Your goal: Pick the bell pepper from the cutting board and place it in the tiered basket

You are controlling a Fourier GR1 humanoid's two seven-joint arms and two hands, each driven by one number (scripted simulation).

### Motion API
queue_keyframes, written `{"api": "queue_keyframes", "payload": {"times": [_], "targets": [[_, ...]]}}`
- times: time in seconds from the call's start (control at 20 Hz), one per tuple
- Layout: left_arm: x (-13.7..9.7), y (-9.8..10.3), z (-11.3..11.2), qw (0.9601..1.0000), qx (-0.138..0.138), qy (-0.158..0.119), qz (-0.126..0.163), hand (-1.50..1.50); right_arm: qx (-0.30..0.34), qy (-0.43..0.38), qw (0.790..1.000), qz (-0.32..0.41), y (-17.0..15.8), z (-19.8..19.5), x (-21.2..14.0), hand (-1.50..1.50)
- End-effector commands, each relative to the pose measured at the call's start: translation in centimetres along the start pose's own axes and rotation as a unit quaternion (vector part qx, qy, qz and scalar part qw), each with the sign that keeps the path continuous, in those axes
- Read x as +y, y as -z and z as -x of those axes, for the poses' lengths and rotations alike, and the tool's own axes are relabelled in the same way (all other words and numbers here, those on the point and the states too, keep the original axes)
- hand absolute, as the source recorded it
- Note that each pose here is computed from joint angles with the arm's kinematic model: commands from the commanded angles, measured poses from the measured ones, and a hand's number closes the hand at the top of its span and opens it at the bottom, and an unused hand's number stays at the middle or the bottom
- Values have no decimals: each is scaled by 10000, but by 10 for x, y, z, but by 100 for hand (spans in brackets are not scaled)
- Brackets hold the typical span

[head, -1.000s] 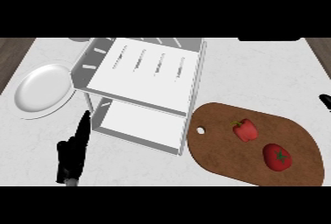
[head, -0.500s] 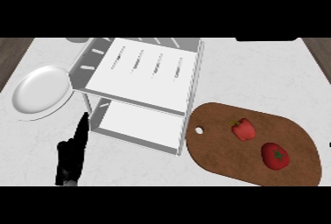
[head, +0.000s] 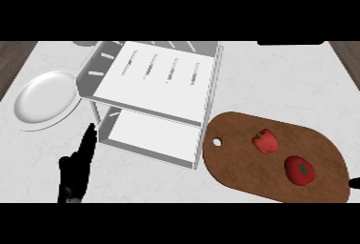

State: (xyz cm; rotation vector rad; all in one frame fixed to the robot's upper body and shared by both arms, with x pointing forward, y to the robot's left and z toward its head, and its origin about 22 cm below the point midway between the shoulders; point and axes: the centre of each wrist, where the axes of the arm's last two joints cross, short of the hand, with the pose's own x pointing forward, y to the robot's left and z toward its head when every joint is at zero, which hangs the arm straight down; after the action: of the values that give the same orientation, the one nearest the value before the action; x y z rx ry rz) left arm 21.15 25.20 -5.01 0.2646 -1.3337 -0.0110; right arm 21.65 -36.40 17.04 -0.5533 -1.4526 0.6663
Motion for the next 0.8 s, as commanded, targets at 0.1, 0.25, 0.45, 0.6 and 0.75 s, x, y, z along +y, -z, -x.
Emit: {"api": "queue_keyframes", "payload": {"times": [0.1, 0.25, 0.45, 0.6, 0.75], "targets": [[-9, 7, -4, 9998, 80, 35, 159, 0, 387, -421, 9981, 244, 1, -37, 46, -150], [-3, 0, 11, 9998, 170, 11, 99, 0, 380, -627, 9971, 218, -2, -40, 66, -150], [-6, 5, 1, 9999, 160, 11, 51, 0, 609, -1242, 9904, 62, 2, -38, 77, -150], [-11, 6, 7, 9998, 180, 105, 47, 0, 901, -1611, 9827, -147, 5, -33, 87, -150], [-11, 5, 0, 9998, 177, 17, 65, 0, 1096, -1731, 9783, -318, 21, -50, 83, -150]]}}
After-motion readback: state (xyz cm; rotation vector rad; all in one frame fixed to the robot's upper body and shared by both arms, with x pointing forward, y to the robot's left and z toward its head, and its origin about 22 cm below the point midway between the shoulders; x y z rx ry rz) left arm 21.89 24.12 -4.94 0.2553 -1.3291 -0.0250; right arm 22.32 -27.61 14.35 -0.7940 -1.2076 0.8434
